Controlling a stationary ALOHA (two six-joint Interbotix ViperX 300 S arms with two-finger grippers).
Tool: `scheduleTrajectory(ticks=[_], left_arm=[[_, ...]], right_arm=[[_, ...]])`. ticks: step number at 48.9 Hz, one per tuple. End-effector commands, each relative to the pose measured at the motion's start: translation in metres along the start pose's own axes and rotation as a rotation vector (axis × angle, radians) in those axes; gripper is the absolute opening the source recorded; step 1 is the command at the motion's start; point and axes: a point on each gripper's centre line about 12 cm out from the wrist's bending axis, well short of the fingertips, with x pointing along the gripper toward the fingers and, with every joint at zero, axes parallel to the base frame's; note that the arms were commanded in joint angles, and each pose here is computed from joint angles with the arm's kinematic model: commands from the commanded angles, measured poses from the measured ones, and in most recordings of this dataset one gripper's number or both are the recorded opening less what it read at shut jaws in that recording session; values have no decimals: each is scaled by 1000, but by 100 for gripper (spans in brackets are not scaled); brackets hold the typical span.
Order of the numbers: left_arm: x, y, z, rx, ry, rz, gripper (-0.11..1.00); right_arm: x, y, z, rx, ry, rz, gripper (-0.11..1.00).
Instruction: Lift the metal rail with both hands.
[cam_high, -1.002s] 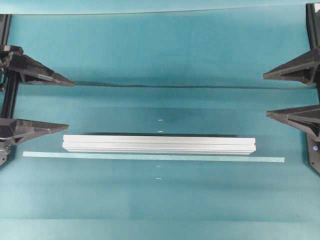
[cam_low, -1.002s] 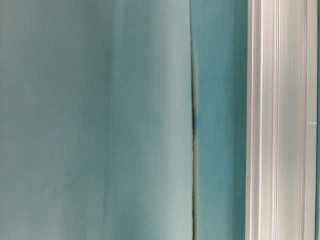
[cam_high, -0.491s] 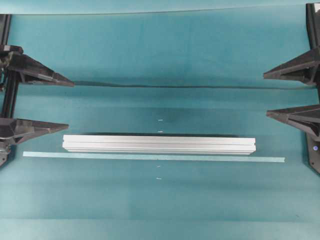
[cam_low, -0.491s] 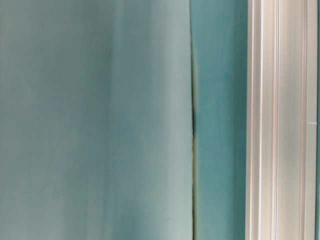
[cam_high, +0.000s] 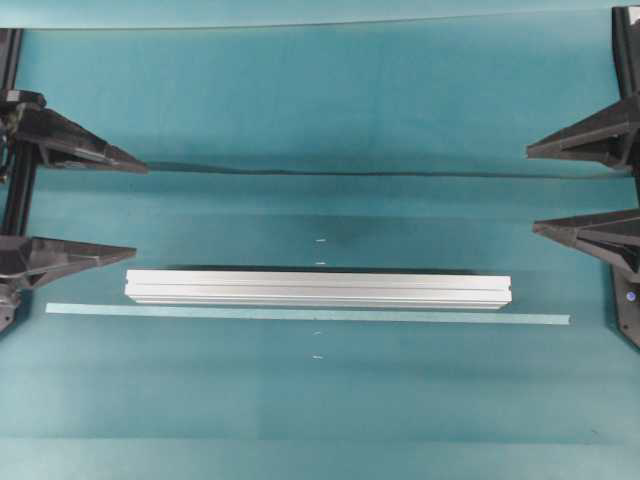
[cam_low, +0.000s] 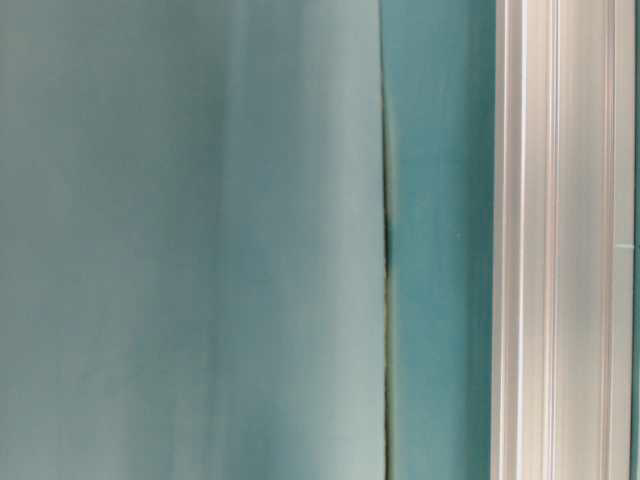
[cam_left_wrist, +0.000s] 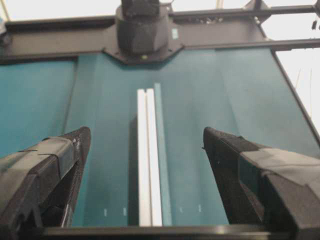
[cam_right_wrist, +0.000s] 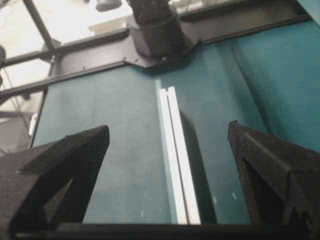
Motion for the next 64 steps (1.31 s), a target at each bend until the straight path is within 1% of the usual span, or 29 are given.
scheduleTrajectory(ticks=[1,16,23,33,39,45,49,56,64], left_arm=[[-1,1,4,-1,-15,4,90],[-3,1,3,-3,-15,3,90],[-2,1,-2,-2,-4,4,90],[-2,1,0,-42,-15,3,90],[-3,1,-1,-43,-12,3,90],[-5,3,0,-45,-19,14,90],[-8,5,0,-37,-27,24,90],[-17,10,1,-41,-52,46,90],[-23,9,1,-48,-77,46,90]], right_arm=[[0,1,3,0,-15,2,99],[0,1,3,3,-12,2,99],[0,0,3,2,-12,2,99],[0,1,3,0,-14,2,99],[0,0,2,2,-12,2,99],[0,0,2,2,-12,2,99],[-1,1,3,1,-14,2,99],[-4,0,2,1,-23,4,99],[-5,-1,-3,-3,-21,3,99]])
